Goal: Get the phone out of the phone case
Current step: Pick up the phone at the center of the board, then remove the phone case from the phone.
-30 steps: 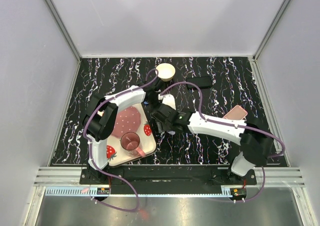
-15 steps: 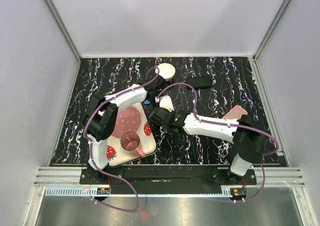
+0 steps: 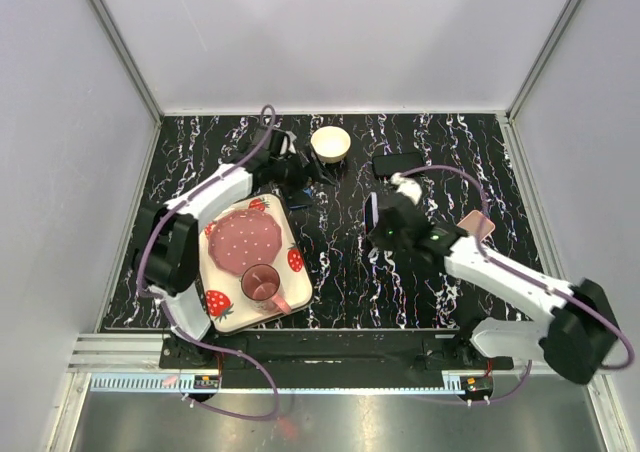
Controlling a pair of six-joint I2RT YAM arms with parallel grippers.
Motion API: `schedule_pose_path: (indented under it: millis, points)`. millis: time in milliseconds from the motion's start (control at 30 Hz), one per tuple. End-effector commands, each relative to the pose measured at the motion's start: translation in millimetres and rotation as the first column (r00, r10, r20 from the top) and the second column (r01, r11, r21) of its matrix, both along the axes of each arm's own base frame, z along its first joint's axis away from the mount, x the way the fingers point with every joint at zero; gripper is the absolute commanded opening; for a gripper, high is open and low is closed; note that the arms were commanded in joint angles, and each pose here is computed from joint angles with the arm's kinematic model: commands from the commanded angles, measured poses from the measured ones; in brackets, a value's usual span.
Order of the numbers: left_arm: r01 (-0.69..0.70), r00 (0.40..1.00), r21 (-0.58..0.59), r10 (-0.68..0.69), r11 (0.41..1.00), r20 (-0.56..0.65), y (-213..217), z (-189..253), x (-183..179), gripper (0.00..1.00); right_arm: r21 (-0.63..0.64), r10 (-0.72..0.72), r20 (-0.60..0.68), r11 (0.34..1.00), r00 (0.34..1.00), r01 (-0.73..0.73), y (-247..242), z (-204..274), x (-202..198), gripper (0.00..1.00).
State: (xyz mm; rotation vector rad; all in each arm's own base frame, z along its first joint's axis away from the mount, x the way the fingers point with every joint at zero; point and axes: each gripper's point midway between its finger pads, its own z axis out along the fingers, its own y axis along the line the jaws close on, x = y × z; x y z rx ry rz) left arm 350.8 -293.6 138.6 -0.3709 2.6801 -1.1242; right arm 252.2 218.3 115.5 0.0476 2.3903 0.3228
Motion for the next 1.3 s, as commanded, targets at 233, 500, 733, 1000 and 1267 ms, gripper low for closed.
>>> schedule_pose_path:
  millis: [233, 500, 733, 1000, 1267]
  points:
    - [0.251, 0.932, -0.434, -0.094, 0.865, 0.351, -19, 91, -39, 0.97, 0.774, 0.093, 0.270, 0.572, 0.958, -0.273, 33, 148, 12, 0.00]
    - [0.296, 0.933, -0.488, -0.139, 0.821, 0.332, -25, 90, -47, 0.99, 0.894, 0.102, 0.240, 0.364, 0.965, -0.261, 46, 145, 14, 0.00]
    - [0.303, 0.932, -0.536, -0.126, 0.788, 0.341, -30, 96, -43, 0.79, 0.919, 0.113, 0.253, 0.281, 0.961, -0.276, 49, 148, 11, 0.00]
    - [0.281, 0.940, -0.556, -0.108, 0.782, 0.324, -36, 97, -36, 0.47, 0.932, 0.143, 0.252, 0.232, 0.957, -0.280, 52, 150, 6, 0.00]
    - [0.214, 0.957, -0.627, -0.033, 0.749, 0.287, -34, 104, -32, 0.00, 0.939, 0.147, 0.192, 0.261, 0.970, -0.225, 52, 135, 7, 0.17]
